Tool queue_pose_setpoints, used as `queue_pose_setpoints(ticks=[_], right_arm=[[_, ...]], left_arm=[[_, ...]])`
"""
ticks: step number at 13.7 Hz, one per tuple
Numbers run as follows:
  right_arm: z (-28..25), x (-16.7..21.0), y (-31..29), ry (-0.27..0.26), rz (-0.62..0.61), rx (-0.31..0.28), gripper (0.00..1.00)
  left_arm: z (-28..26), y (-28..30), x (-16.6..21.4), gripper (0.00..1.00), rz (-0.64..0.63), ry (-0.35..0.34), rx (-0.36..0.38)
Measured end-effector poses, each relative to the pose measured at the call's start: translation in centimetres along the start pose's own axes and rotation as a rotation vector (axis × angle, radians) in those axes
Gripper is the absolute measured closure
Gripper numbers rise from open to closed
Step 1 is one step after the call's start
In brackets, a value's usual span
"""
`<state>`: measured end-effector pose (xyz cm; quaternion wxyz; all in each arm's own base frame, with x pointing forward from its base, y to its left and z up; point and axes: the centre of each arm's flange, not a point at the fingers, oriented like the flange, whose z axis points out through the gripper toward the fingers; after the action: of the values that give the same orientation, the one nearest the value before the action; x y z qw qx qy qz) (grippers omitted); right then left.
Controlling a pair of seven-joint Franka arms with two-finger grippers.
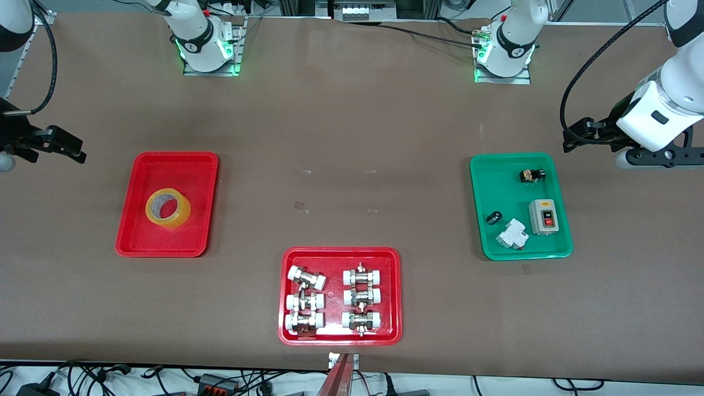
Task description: Left arm passes tape to right arm into tray
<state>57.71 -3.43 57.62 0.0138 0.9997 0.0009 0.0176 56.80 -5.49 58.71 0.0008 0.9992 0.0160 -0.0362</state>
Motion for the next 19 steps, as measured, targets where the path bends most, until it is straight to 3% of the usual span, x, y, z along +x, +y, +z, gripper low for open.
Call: queue_pose_setpoints(ticks=[19], right_arm=[[-0.24,-0.19,-0.1,0.003,-0.001,0.0,0.0]], left_arm=[[-0.04,0.02,-0.02,0.0,0.0,0.001,0.0]])
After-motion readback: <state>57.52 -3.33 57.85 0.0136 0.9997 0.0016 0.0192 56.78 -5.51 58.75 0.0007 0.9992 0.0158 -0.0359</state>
